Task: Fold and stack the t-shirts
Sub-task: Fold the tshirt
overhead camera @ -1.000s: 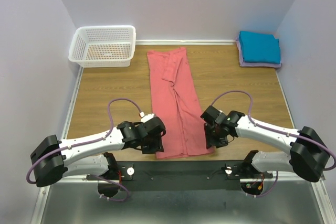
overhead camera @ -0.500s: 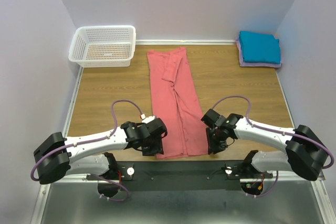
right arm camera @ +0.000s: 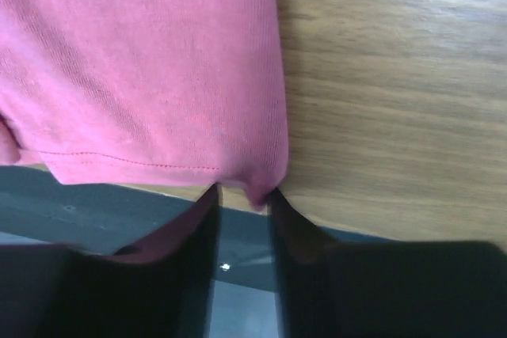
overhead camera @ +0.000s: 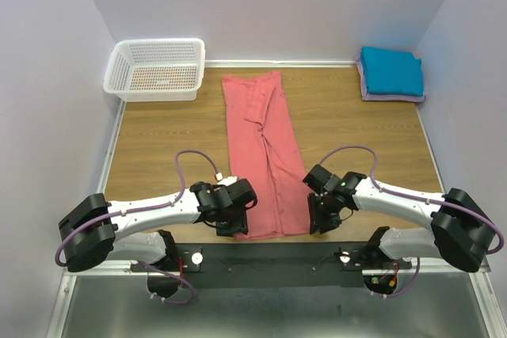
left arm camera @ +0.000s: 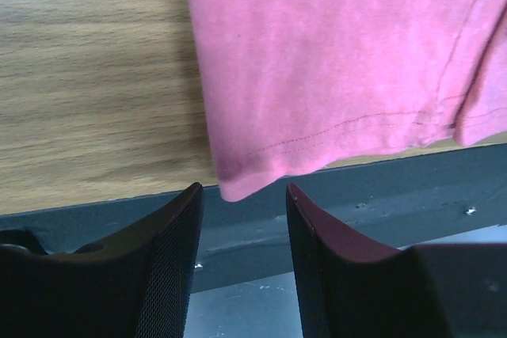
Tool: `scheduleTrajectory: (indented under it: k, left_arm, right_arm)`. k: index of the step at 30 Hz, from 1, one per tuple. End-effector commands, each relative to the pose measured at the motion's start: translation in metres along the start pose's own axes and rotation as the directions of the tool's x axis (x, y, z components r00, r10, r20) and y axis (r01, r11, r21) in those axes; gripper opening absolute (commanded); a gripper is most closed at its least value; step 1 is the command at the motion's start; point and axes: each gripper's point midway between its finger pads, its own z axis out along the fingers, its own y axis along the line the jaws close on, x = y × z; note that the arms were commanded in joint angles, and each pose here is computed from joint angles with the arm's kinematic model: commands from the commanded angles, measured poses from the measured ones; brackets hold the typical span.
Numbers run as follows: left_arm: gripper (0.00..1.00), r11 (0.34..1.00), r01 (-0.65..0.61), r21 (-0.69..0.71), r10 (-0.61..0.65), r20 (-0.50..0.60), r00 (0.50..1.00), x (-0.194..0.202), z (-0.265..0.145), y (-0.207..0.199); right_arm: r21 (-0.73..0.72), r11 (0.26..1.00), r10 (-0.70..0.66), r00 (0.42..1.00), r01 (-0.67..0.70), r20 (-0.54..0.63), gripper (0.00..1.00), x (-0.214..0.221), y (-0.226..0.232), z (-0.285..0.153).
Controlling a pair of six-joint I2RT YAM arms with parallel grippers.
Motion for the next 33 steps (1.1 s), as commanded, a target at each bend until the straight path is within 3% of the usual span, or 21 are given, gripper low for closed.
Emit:
scheduleTrajectory:
  k: [1,11,18,24,29,32,33]
  left_arm:
    - [0.54,1.000,0.005,-0.008,-0.005,0.011,1.000,-0.001,-0.006,-0.003]
    - [0.54,1.000,0.011,-0.017,-0.011,0.026,1.000,-0.004,-0.006,-0.001]
    - [0.54,1.000,-0.006,-0.027,0.007,0.029,1.000,-0.005,-0.005,0.000]
    - [0.54,0.999,-0.018,-0.048,0.020,0.034,0.999,-0.008,-0.005,0.000]
    - [0.54,0.999,-0.017,-0.047,0.018,0.033,0.999,-0.007,-0.006,0.001]
    - [0.54,0.999,-0.017,-0.051,0.019,0.030,0.999,-0.006,-0.005,0.002]
    - [0.54,0.998,-0.014,-0.058,0.016,0.028,0.999,-0.006,-0.005,0.003]
  right_arm:
    - [0.085,0.996,0.028,0.998,-0.033,0.062,0.47,-0.009,-0.014,-0.008]
    - [0.139,0.989,0.030,0.990,-0.050,0.140,0.48,-0.028,-0.018,-0.013]
    - [0.127,0.991,0.021,0.991,-0.038,0.133,0.46,-0.029,-0.015,-0.003]
    - [0.132,0.991,0.021,0.998,-0.029,0.058,0.40,-0.015,-0.019,0.009]
    - [0.129,0.991,0.028,1.000,-0.029,0.004,0.31,-0.001,-0.023,0.014]
    - [0.136,0.990,0.027,1.000,-0.026,-0.009,0.19,0.002,-0.025,0.015]
    - [0.140,0.990,0.027,1.000,-0.026,-0.007,0.10,0.001,-0.026,0.016]
